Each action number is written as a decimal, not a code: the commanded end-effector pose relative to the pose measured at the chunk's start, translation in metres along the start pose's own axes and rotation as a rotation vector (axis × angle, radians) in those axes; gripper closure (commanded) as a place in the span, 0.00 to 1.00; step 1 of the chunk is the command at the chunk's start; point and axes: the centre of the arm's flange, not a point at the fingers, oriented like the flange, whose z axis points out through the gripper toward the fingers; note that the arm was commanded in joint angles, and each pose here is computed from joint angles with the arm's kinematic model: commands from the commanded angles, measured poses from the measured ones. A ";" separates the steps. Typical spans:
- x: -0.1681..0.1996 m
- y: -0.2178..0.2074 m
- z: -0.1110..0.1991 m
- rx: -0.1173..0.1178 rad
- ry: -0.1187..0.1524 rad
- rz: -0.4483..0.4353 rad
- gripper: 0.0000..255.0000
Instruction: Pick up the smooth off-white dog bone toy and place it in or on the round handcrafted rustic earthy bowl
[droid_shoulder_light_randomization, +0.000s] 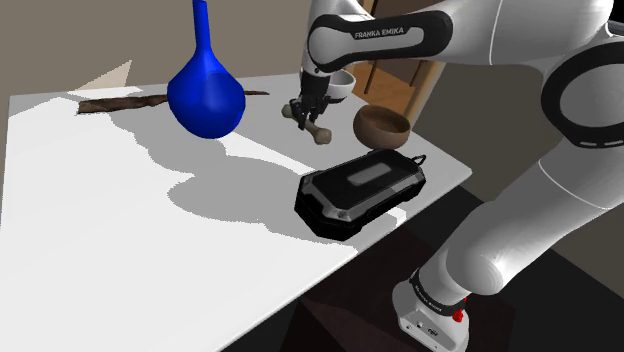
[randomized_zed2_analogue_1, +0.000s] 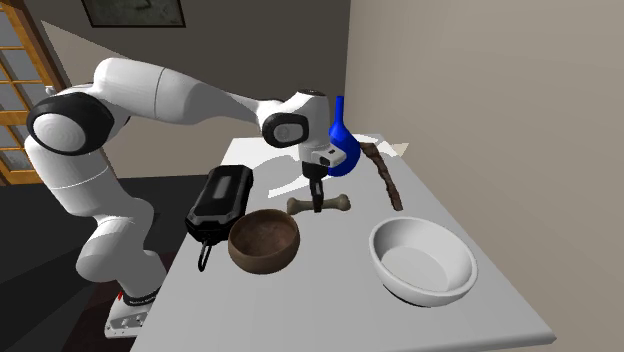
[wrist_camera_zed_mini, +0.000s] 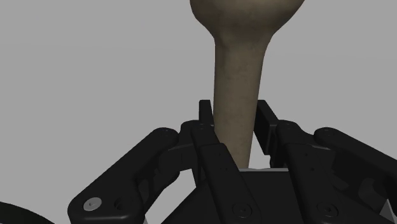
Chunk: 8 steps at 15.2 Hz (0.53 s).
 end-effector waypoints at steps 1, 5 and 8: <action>0.000 0.000 -0.009 0.000 0.000 0.000 1.00; 0.001 0.001 -0.031 0.000 0.000 0.000 1.00; 0.002 0.001 -0.046 0.000 0.000 0.000 1.00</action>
